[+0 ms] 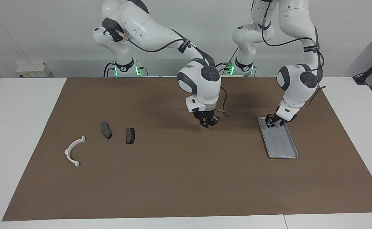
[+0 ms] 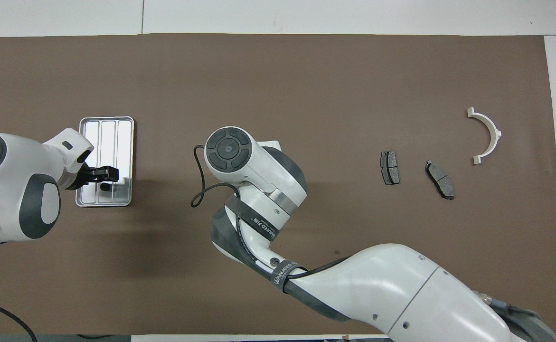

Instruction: Pick bearing gear from pile to tray

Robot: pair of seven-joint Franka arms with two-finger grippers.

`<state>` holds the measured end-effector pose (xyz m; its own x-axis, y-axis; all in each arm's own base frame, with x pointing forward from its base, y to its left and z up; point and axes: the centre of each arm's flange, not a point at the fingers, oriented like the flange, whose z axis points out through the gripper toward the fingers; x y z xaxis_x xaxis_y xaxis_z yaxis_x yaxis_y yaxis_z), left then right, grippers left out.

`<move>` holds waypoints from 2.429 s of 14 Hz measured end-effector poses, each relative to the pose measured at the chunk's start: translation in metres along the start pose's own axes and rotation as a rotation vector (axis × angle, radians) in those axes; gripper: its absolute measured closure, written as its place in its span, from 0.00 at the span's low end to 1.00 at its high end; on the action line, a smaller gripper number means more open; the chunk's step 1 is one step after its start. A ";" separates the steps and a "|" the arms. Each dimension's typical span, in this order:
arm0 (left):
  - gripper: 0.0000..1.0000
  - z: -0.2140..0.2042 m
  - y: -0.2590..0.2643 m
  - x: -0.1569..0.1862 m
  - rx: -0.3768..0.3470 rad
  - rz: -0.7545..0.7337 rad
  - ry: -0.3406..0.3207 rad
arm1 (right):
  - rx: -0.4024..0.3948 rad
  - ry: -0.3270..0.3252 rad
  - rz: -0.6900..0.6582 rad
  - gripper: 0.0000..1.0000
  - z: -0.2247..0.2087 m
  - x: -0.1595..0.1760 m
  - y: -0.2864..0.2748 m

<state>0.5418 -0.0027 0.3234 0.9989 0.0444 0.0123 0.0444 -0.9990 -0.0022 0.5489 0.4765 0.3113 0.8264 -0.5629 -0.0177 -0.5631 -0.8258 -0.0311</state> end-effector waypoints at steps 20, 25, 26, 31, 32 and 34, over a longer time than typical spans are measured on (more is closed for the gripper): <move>0.00 -0.010 0.223 -0.050 -0.016 -0.208 0.011 | -0.015 0.043 -0.090 0.00 -0.050 0.162 0.066; 0.00 0.004 0.345 -0.059 -0.054 -0.314 0.011 | -0.059 0.008 -0.278 0.00 -0.065 0.225 0.115; 0.00 0.013 0.357 -0.056 -0.053 -0.317 0.006 | -0.056 0.003 -0.327 0.00 -0.070 0.234 0.123; 0.10 0.037 0.362 -0.054 -0.022 -0.303 -0.010 | -0.011 -0.017 -0.573 0.00 -0.114 0.308 0.210; 0.10 0.037 0.362 -0.054 -0.022 -0.303 -0.010 | -0.015 -0.010 -0.608 0.00 -0.125 0.318 0.230; 0.22 0.034 0.362 -0.053 -0.024 -0.303 -0.006 | -0.027 -0.003 -0.648 0.00 -0.151 0.321 0.260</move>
<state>0.5054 -0.3661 0.2883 0.9402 0.3405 0.0030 0.3404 -0.9400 0.0244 0.6677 0.0761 0.4484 0.9987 0.0497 -0.0068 0.0496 -0.9987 -0.0109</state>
